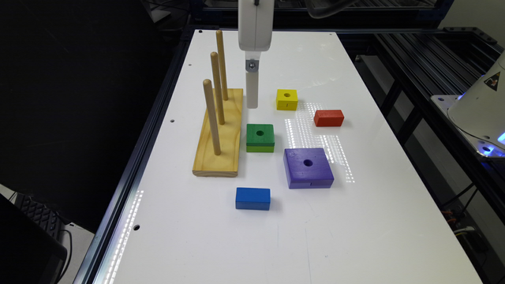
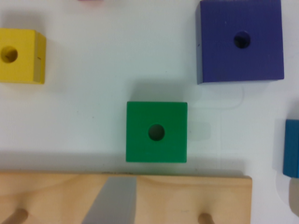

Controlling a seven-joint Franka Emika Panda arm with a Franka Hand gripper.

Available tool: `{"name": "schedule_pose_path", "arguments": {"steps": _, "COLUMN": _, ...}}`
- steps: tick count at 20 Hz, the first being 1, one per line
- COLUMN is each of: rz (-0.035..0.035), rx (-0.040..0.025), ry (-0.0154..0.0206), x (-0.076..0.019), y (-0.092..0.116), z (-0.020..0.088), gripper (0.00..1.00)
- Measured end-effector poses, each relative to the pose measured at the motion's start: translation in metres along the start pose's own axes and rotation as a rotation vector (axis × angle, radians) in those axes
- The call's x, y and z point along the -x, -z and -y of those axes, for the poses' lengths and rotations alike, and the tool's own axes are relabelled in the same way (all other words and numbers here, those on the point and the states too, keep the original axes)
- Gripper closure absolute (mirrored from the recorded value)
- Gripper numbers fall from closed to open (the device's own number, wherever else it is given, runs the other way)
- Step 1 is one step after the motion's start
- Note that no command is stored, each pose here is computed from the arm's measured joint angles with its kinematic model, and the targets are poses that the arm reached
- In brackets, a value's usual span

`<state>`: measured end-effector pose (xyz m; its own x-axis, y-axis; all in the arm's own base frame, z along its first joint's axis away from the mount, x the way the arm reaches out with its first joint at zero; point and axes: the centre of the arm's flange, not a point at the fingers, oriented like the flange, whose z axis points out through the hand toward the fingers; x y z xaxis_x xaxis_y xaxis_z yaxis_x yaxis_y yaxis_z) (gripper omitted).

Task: Pick up green block.

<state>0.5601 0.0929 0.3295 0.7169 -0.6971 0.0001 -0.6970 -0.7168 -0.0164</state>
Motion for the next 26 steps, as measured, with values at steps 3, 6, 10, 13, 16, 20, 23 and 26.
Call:
{"name": "schedule_pose_path", "arguments": {"steps": 3, "rz": 0.0008, "rx": 0.0012, "ry": -0.0005, "x": 0.0, "y": -0.0006, "z": -0.0005, "gripper": 0.0}}
{"name": "schedule_pose_path", "arguments": {"steps": 6, "rz": 0.0017, "rx": 0.0025, "ry": -0.0019, "x": -0.0003, "y": -0.0013, "z": -0.0013, "gripper": 0.0}}
{"name": "schedule_pose_path", "arguments": {"steps": 10, "rz": 0.0021, "rx": 0.0033, "ry": -0.0042, "x": -0.0012, "y": -0.0016, "z": -0.0023, "gripper": 0.0}}
{"name": "schedule_pose_path", "arguments": {"steps": 13, "rz": 0.0027, "rx": 0.0042, "ry": -0.0061, "x": -0.0018, "y": -0.0021, "z": -0.0033, "gripper": 0.0}}
{"name": "schedule_pose_path", "arguments": {"steps": 16, "rz": 0.0033, "rx": 0.0051, "ry": -0.0068, "x": -0.0019, "y": -0.0026, "z": -0.0038, "gripper": 0.0}}
{"name": "schedule_pose_path", "arguments": {"steps": 20, "rz": 0.0042, "rx": 0.0063, "ry": -0.0078, "x": -0.0022, "y": -0.0031, "z": -0.0044, "gripper": 0.0}}
{"name": "schedule_pose_path", "arguments": {"steps": 23, "rz": 0.0051, "rx": 0.0076, "ry": -0.0081, "x": -0.002, "y": -0.0037, "z": -0.0049, "gripper": 0.0}}
{"name": "schedule_pose_path", "arguments": {"steps": 26, "rz": 0.0071, "rx": 0.0102, "ry": -0.0082, "x": -0.0015, "y": -0.0051, "z": -0.0058, "gripper": 0.0}}
